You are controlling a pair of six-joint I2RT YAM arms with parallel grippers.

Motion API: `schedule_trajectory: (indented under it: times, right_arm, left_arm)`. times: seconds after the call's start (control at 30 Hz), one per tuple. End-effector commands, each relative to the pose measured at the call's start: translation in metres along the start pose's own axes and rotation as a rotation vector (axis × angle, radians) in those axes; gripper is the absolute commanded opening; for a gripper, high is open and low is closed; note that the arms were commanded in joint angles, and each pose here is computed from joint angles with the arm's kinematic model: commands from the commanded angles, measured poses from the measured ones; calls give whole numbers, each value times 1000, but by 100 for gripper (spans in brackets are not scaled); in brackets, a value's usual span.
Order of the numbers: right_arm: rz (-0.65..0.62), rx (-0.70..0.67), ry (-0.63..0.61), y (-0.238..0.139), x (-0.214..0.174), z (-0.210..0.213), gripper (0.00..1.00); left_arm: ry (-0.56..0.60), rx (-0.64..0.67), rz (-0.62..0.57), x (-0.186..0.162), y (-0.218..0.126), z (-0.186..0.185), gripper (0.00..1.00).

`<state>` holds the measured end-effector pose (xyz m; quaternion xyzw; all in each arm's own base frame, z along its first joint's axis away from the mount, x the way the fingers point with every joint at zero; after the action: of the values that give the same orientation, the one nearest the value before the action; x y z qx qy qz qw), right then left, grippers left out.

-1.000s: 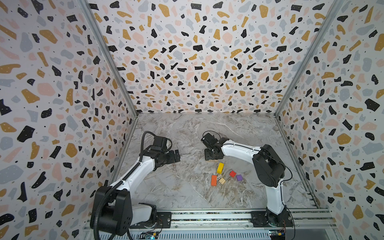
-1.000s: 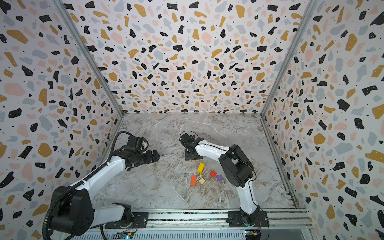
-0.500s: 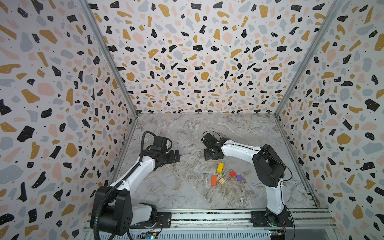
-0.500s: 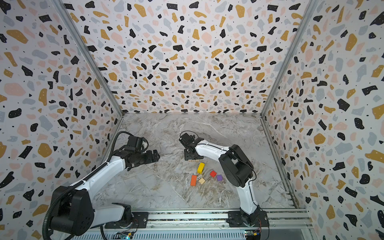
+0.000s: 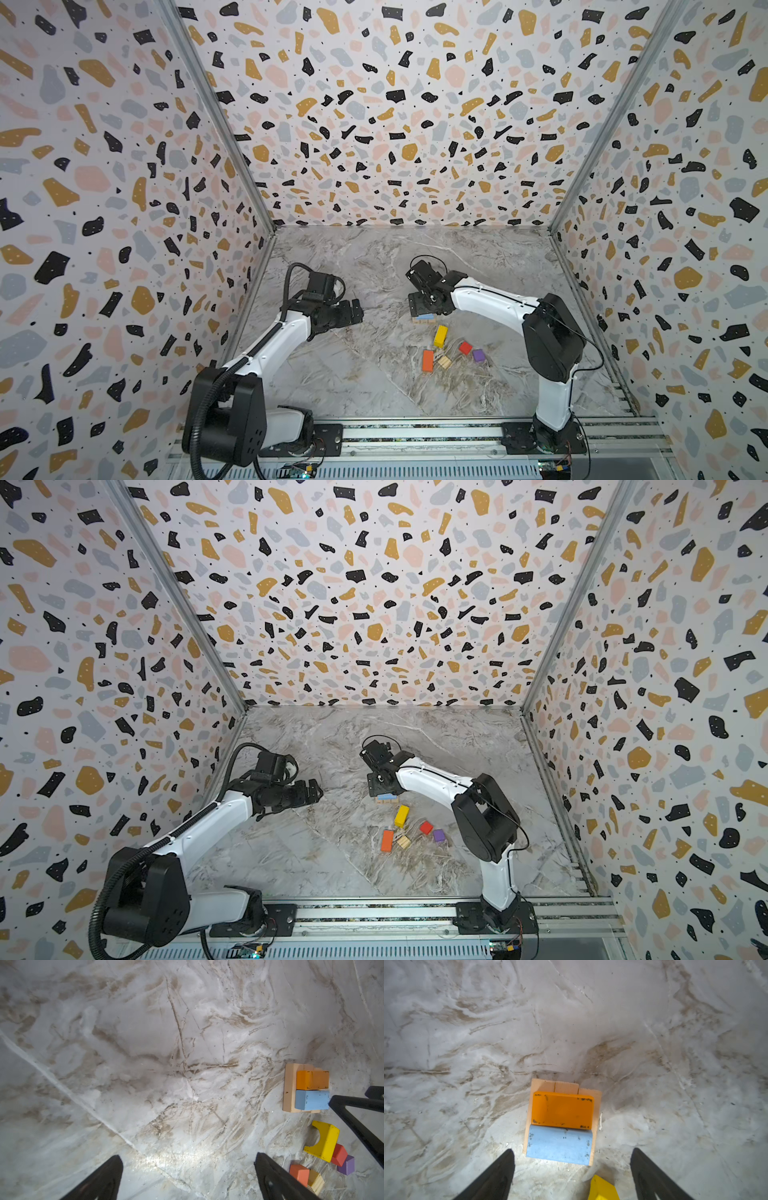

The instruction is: Build the wood block tower

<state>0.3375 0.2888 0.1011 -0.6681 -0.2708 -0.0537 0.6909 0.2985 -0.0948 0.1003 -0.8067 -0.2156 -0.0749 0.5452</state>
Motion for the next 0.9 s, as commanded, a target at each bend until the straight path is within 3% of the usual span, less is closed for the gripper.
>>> schedule_trajectory:
  times: [0.0,0.23,0.87]
  right_arm:
    - [-7,-41,-67,-23,0,-15,92]
    - [-11,-47,-88,-36,-3,-32,100]
    - [43,-12,-42,-24,-36,-67,99]
  left_arm:
    - [19,-73,6,3,4,-11,100]
    - [59,-93,-29,31,9,-35,100]
    - [348,107,63,70,89,-111,100]
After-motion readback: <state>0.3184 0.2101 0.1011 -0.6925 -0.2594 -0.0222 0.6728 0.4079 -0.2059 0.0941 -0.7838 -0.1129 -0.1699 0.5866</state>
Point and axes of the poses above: each gripper's point midway between its finger pads, its own y axis out along the fingers, its own z axis along the line the jaws close on, x = y × z, the point moved 1 cm from there along -y, back along the fingers, and after that the axes turned 5 degrees about -y, right-handed, at the moved point
